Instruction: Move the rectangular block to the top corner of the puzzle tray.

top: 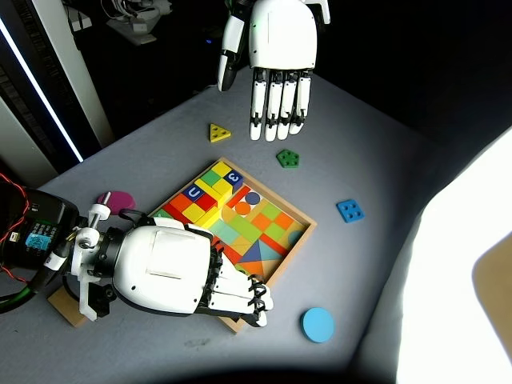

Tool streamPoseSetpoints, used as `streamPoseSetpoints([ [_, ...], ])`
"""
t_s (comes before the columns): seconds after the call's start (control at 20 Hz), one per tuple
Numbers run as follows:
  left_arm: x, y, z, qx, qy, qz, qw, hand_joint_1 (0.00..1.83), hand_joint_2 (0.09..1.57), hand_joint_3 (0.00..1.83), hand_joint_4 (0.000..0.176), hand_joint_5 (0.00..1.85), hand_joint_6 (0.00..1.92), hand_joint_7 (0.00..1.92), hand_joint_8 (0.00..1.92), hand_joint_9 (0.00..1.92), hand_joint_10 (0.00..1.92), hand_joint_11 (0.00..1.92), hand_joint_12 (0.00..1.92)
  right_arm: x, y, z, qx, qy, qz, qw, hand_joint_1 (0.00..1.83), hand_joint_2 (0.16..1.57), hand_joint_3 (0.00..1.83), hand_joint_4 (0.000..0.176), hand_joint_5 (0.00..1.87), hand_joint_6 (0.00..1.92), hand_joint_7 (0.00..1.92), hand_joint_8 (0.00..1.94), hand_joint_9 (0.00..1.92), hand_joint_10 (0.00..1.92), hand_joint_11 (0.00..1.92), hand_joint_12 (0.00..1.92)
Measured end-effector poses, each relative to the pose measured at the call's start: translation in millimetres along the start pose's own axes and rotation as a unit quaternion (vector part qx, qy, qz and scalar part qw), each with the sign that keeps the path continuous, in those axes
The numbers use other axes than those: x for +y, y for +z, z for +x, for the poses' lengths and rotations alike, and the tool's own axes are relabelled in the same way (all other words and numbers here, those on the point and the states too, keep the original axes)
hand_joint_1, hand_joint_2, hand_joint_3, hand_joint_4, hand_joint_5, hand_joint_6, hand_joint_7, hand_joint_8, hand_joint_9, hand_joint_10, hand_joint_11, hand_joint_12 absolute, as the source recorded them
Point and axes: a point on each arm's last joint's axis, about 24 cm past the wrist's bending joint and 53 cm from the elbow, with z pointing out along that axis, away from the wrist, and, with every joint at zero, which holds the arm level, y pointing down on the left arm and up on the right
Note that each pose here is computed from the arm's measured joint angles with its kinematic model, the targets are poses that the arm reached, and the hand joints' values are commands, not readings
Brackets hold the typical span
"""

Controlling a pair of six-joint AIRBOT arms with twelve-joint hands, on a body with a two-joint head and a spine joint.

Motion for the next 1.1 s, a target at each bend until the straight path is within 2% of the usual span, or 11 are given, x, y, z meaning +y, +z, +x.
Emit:
streamPoseSetpoints([
  [0.1, 0.1, 0, 0.0, 0.000, 0.000, 0.000, 1.0000, 0.20, 1.29, 0.00, 0.023, 0.44, 0.00, 0.43, 0.00, 0.42, 0.00, 0.11, 0.80, -6.5, 0, -2, -0.003, -0.002, 0.006, 1.0000, 0.05, 1.19, 0.00, 0.000, 0.76, 0.37, 0.31, 0.00, 0.11, 0.30, 0.00, 0.85],
  [0.15, 0.1, 0, 0.1, 0.000, 0.000, 0.000, 1.0000, 0.21, 1.29, 0.00, 0.018, 0.44, 0.00, 0.43, 0.00, 0.42, 0.00, 0.11, 0.80, -10.7, 0, -1, -0.003, -0.002, 0.010, 0.9999, 0.06, 1.19, 0.00, 0.000, 0.77, 0.38, 0.32, 0.00, 0.12, 0.30, 0.00, 0.85],
  [0.3, 0.0, 0, 0.0, 0.000, 0.000, 0.000, 1.0000, 0.19, 1.29, 0.00, 0.021, 0.43, 0.00, 0.42, 0.00, 0.42, 0.00, 0.11, 0.80, -14.3, -1, 1, -0.001, 0.003, 0.013, 0.9999, 0.06, 1.19, 0.00, 0.000, 0.63, 0.35, 0.34, 0.00, 0.12, 0.33, 0.00, 1.02],
  [0.4, 0.2, 0, -0.1, 0.000, 0.000, 0.000, 1.0000, 0.19, 1.29, 0.00, 0.023, 0.43, 0.00, 0.43, 0.00, 0.43, 0.01, 0.12, 0.80, -16.2, -2, 7, 0.004, 0.003, 0.015, 0.9999, 0.07, 1.19, 0.00, 0.000, 0.54, 0.33, 0.34, 0.00, 0.10, 0.34, 0.00, 1.00],
  [0.5, 0.2, 0, 0.0, 0.000, 0.000, 0.000, 1.0000, 0.15, 1.30, 0.00, 0.021, 0.42, 0.00, 0.41, 0.00, 0.42, 0.00, 0.10, 0.80, -17.5, -3, 11, 0.008, 0.003, 0.016, 0.9998, 0.05, 1.19, 0.00, 0.000, 0.54, 0.34, 0.34, 0.00, 0.11, 0.35, 0.00, 1.03],
  [0.6, 0.2, 0, -0.1, 0.000, 0.000, 0.000, 1.0000, 0.21, 1.29, 0.00, 0.014, 0.44, 0.01, 0.44, 0.01, 0.43, 0.01, 0.12, 0.81, -18.2, -3, 12, 0.009, 0.002, 0.017, 0.9998, 0.05, 1.20, 0.00, 0.000, 0.53, 0.33, 0.34, 0.00, 0.10, 0.36, 0.00, 1.07],
  [0.7, 0.1, 0, -0.2, 0.000, 0.000, 0.000, 1.0000, 0.20, 1.29, 0.00, 0.017, 0.44, 0.01, 0.43, 0.00, 0.43, 0.00, 0.11, 0.81, -18.5, -3, 12, 0.008, 0.002, 0.017, 0.9998, 0.05, 1.20, 0.00, 0.000, 0.53, 0.33, 0.34, 0.00, 0.11, 0.36, 0.00, 1.08],
  [0.8, 0.2, 0, -0.1, 0.000, 0.000, 0.000, 1.0000, 0.18, 1.29, 0.00, 0.028, 0.44, 0.00, 0.42, 0.00, 0.42, 0.00, 0.10, 0.82, -20.2, -3, 11, 0.007, 0.002, 0.019, 0.9998, 0.06, 1.19, 0.00, 0.000, 0.52, 0.33, 0.34, 0.00, 0.10, 0.36, 0.00, 1.08],
  [0.85, 0.2, 0, -0.1, 0.000, 0.000, 0.000, 1.0000, 0.17, 1.30, 0.00, 0.022, 0.42, 0.00, 0.41, 0.00, 0.41, 0.00, 0.10, 0.82, -20.5, -2, 9, 0.006, 0.003, 0.019, 0.9998, 0.05, 1.19, 0.00, 0.000, 0.53, 0.34, 0.34, 0.00, 0.11, 0.36, 0.00, 1.08],
  [1.05, 0.6, 0, -0.3, 0.000, 0.000, 0.000, 1.0000, 0.21, 1.29, 0.00, 0.018, 0.44, 0.01, 0.43, 0.01, 0.43, 0.01, 0.11, 0.83, -14.5, -7, -7, -0.004, 0.012, 0.013, 0.9998, 0.04, 1.19, 0.00, 0.000, 0.53, 0.34, 0.33, 0.00, 0.09, 0.38, 0.00, 1.05],
  [1.1, 1.4, 0, -0.7, -0.001, -0.001, -0.001, 1.0000, 0.19, 1.29, 0.00, 0.023, 0.43, 0.00, 0.42, 0.00, 0.42, 0.00, 0.10, 0.82, -10.7, -11, -16, -0.010, 0.015, 0.009, 0.9998, 0.05, 1.19, 0.00, 0.000, 0.53, 0.35, 0.33, 0.00, 0.10, 0.38, 0.00, 1.09],
])
